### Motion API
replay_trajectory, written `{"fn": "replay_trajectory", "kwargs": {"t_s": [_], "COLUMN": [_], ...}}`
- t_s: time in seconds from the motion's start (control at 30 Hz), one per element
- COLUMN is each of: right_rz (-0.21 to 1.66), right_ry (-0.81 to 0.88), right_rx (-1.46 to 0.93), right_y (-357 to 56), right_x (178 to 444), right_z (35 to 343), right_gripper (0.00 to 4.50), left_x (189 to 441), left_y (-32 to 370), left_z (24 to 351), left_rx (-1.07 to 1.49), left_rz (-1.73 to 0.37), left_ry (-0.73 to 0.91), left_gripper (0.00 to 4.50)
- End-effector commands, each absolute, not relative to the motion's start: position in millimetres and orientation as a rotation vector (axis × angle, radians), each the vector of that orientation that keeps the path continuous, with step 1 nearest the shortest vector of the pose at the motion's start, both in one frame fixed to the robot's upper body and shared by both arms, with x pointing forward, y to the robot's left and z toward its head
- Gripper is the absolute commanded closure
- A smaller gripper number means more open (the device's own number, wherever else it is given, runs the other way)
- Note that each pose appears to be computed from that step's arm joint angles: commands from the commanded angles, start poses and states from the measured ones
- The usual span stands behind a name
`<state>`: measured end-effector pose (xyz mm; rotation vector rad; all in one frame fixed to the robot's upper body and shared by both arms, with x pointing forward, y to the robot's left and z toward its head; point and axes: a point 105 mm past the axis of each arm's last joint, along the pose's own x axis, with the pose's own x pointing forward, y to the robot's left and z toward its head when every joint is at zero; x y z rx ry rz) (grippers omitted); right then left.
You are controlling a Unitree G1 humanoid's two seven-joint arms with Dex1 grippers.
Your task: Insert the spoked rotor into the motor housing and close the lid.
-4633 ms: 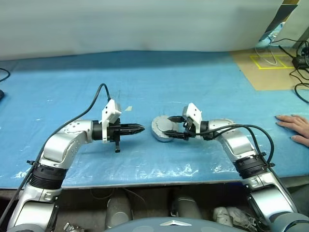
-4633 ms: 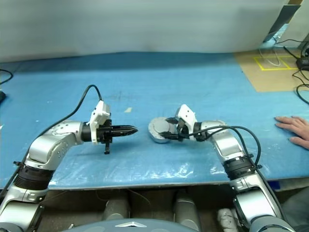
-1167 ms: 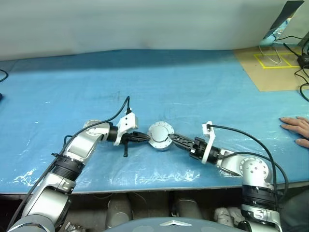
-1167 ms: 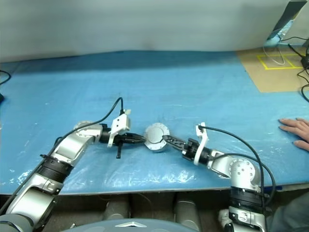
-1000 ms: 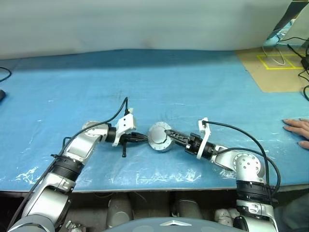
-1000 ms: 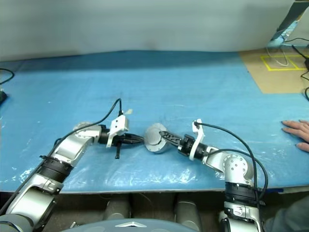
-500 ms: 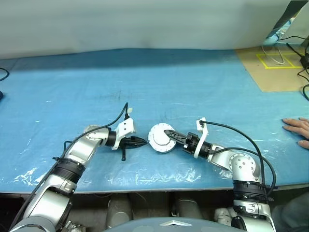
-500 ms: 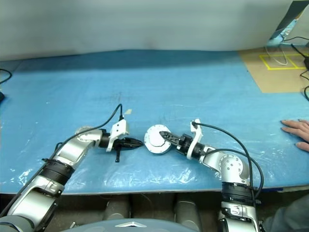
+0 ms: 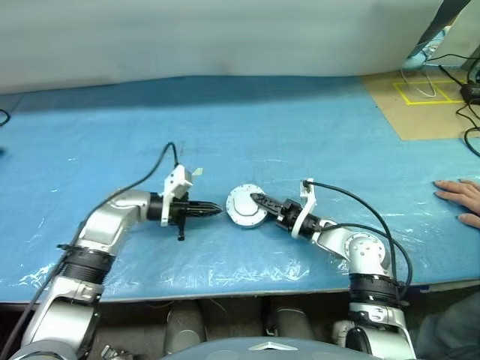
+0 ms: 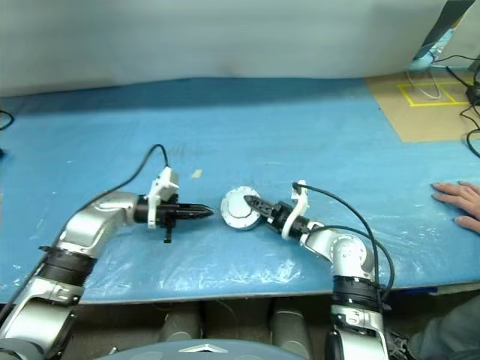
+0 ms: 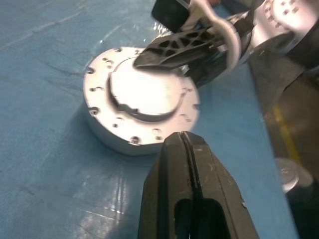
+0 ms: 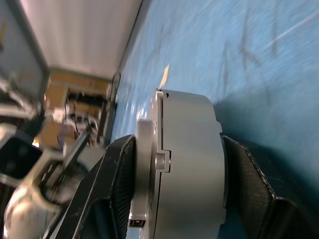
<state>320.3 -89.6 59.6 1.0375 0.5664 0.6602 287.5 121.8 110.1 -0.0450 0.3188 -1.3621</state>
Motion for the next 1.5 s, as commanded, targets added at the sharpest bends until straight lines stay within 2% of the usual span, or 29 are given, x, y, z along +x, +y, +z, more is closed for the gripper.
{"fn": "replay_trajectory", "kwargs": {"t_s": [0.03, 0.13, 0.3, 0.4, 0.57, 0.77, 0.8, 1.07, 1.27, 1.5], "right_rz": [0.573, 0.690, 0.828, 0.932, 1.011, 1.077, 1.075, 1.057, 1.059, 1.064], "right_ry": [0.483, 0.413, 0.366, 0.349, 0.339, 0.341, 0.346, 0.399, 0.420, 0.442], "right_rx": [1.221, 1.376, 1.428, 1.413, 1.387, 1.335, 1.330, 1.287, 1.265, 1.252], "right_y": [-106.2, -102.3, -91.3, -76.4, -66.4, -60.3, -60.6, -58.5, -54.8, -53.5], "right_x": [338.4, 339.8, 337.3, 332.9, 326.6, 318.8, 318.4, 316.2, 318.2, 314.0], "right_z": [75.3, 105.4, 137.4, 159.6, 177.5, 190.1, 189.4, 179.6, 180.1, 177.4], "right_gripper": [2.13, 2.13, 2.13, 2.13, 2.13, 2.13, 2.13, 2.13, 2.13, 2.13], "left_x": [278.5, 281.1, 290.3, 289.9, 283.5, 289.7, 289.8, 292.0, 310.5, 320.0], "left_y": [133.9, 138.1, 129.2, 120.1, 115.4, 121.6, 122.0, 102.0, 86.1, 77.8], "left_z": [115.6, 119.7, 137.2, 145.9, 148.4, 156.9, 159.6, 166.2, 134.4, 139.3], "left_rx": [-0.082, -0.170, -0.309, -0.419, -0.512, -0.613, -0.622, -0.722, -0.871, -1.000], "left_rz": [-1.345, -1.291, -1.225, -1.219, -1.229, -1.186, -1.189, -1.200, -1.117, -1.111], "left_ry": [0.354, 0.377, 0.328, 0.297, 0.301, 0.242, 0.237, 0.216, 0.299, 0.262], "left_gripper": [4.50, 4.50, 4.50, 3.95, 2.27, 0.18, 0.03, 0.03, 0.03, 0.03]}}
